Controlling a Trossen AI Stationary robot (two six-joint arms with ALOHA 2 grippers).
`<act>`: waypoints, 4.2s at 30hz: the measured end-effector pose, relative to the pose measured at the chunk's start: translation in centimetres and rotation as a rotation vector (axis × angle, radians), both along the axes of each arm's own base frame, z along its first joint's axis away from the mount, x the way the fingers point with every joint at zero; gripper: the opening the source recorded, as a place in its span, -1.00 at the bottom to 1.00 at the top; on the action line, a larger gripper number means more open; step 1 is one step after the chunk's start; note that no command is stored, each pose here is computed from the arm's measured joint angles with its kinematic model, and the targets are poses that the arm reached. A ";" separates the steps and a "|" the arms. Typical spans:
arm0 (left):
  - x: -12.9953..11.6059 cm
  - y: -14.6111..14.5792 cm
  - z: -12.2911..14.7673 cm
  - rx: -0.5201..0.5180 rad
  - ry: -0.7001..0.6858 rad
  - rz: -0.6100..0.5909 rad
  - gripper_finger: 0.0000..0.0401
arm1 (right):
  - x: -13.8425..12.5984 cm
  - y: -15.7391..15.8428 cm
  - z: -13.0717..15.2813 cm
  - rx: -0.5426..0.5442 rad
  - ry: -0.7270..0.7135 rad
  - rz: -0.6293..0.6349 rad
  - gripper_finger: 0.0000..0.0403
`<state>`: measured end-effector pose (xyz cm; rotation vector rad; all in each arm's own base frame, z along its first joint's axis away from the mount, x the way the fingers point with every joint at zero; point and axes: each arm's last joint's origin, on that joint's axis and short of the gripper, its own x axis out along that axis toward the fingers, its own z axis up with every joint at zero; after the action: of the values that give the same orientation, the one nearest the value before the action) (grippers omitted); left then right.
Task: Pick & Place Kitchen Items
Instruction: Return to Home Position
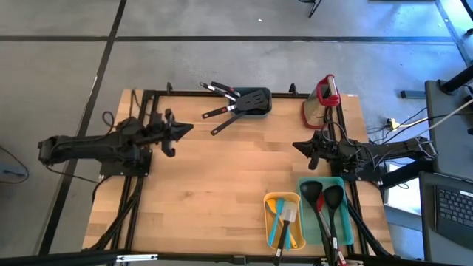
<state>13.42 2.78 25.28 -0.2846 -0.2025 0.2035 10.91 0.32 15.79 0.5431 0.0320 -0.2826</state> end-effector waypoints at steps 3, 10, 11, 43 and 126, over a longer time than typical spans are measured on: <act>-1.5 -0.4 -1.0 0.001 -0.054 0.025 -0.99 | 0.0 0.0 0.0 0.000 0.000 0.000 -0.99; -3.7 -1.1 -1.8 0.039 -0.059 0.050 -0.99 | 0.0 0.0 0.0 0.000 0.000 0.000 -0.99; -3.9 -1.1 -2.1 0.040 -0.033 0.060 -0.98 | 0.0 0.0 0.0 0.000 0.000 0.000 -0.99; -3.9 -1.2 -7.5 -0.008 0.042 0.021 -0.99 | 0.0 0.0 0.0 0.000 0.000 -0.002 -0.99; -3.7 -1.2 -8.5 -0.093 0.128 0.021 -0.96 | 0.0 0.0 0.0 -0.002 0.007 -0.001 -0.99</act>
<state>9.68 1.61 16.83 -0.3610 -0.0698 0.2516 10.90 0.32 15.75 0.5407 0.0382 -0.2856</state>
